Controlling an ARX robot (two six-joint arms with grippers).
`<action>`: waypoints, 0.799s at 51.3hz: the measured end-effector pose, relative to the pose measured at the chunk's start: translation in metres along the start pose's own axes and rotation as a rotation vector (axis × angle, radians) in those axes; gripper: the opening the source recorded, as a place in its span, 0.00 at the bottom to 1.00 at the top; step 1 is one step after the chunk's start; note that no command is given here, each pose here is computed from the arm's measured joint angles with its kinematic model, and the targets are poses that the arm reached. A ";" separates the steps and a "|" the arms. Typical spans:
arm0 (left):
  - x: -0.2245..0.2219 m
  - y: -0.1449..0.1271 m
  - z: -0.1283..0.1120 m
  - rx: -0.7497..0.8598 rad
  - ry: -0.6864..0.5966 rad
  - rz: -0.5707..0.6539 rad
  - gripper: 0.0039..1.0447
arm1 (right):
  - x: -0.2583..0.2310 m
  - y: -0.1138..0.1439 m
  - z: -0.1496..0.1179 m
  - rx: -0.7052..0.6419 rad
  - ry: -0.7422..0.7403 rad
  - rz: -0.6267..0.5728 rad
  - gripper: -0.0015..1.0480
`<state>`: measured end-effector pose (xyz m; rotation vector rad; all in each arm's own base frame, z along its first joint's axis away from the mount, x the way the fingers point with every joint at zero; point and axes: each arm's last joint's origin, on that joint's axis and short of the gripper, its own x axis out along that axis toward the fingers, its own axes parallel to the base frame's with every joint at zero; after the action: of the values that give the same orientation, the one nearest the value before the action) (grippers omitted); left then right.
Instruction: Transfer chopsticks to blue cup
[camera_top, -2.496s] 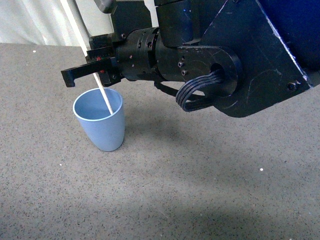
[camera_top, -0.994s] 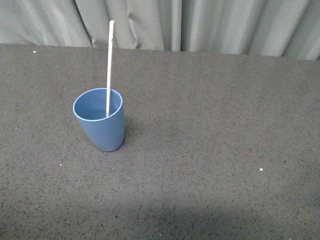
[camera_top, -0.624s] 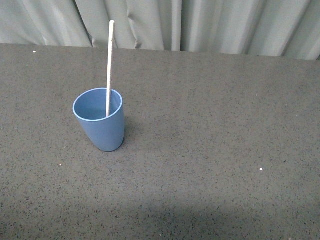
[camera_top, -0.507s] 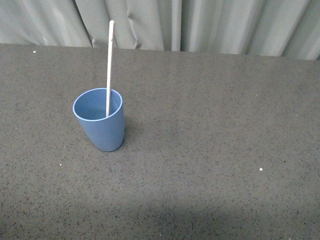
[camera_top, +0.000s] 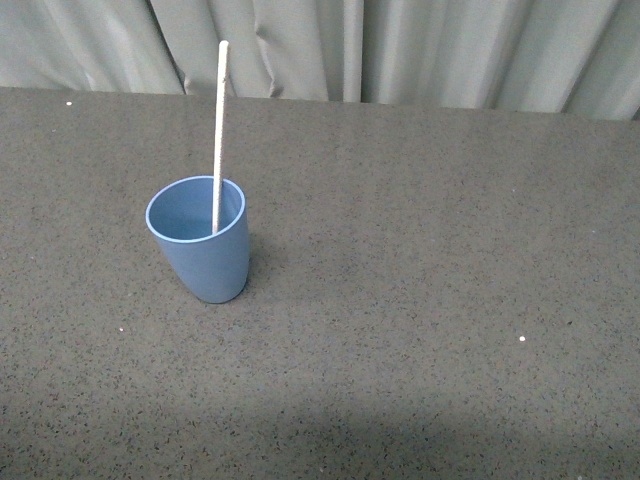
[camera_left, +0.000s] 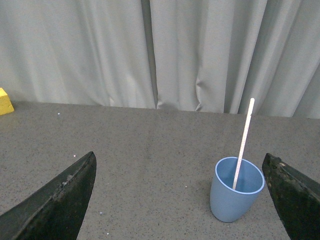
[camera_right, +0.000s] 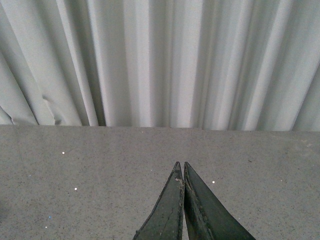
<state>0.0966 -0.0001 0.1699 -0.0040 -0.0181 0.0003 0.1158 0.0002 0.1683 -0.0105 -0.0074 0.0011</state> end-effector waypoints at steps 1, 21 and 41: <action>0.000 0.000 0.000 0.000 0.000 0.000 0.94 | 0.000 0.000 0.000 0.000 0.000 0.000 0.01; 0.000 0.000 0.000 0.000 0.000 0.000 0.94 | -0.007 0.000 0.000 0.000 -0.001 0.000 0.01; 0.000 0.000 0.000 0.000 0.000 0.000 0.94 | -0.018 0.000 -0.003 0.000 0.006 0.003 0.08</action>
<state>0.0966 -0.0001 0.1699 -0.0040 -0.0181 0.0000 0.0977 0.0003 0.1650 -0.0109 -0.0017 0.0038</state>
